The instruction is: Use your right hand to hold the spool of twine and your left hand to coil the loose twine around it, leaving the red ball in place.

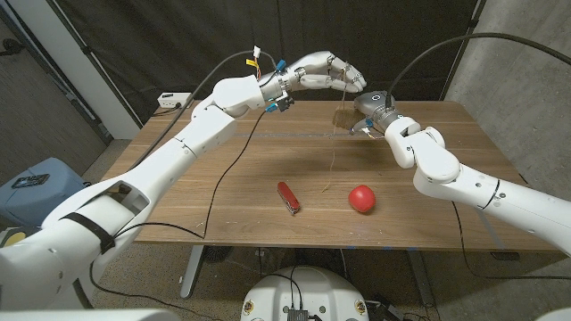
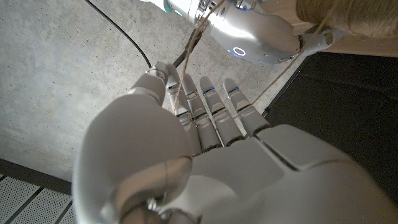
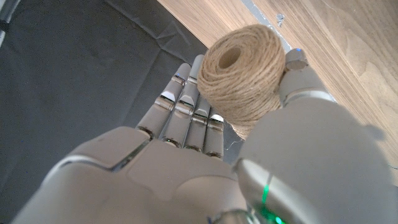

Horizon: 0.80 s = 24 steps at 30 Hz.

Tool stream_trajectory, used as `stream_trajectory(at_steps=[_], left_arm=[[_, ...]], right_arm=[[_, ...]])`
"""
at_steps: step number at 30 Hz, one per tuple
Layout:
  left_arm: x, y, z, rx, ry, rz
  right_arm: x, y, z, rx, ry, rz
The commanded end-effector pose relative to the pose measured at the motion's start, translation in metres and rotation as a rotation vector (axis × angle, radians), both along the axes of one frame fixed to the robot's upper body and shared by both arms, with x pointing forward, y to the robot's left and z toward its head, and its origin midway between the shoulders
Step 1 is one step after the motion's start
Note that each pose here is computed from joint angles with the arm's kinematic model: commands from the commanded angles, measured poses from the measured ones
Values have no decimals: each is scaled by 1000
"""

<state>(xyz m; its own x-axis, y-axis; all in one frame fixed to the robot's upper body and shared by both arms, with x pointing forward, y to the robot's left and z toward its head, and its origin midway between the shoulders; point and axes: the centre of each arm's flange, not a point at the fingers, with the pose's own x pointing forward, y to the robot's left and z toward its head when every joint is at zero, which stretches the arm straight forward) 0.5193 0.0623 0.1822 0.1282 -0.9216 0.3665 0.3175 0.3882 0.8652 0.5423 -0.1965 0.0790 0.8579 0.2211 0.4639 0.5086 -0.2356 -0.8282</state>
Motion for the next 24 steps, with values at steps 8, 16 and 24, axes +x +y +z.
stream_trajectory(at_steps=[8,16,24], left_arm=[[10,-3,12,-4,2,-9],[17,-1,14,-13,9,2],[21,3,15,-26,10,12]], right_arm=[[-3,14,-7,-33,8,46],[-4,16,-12,-31,15,59],[-5,16,-14,-29,16,59]])
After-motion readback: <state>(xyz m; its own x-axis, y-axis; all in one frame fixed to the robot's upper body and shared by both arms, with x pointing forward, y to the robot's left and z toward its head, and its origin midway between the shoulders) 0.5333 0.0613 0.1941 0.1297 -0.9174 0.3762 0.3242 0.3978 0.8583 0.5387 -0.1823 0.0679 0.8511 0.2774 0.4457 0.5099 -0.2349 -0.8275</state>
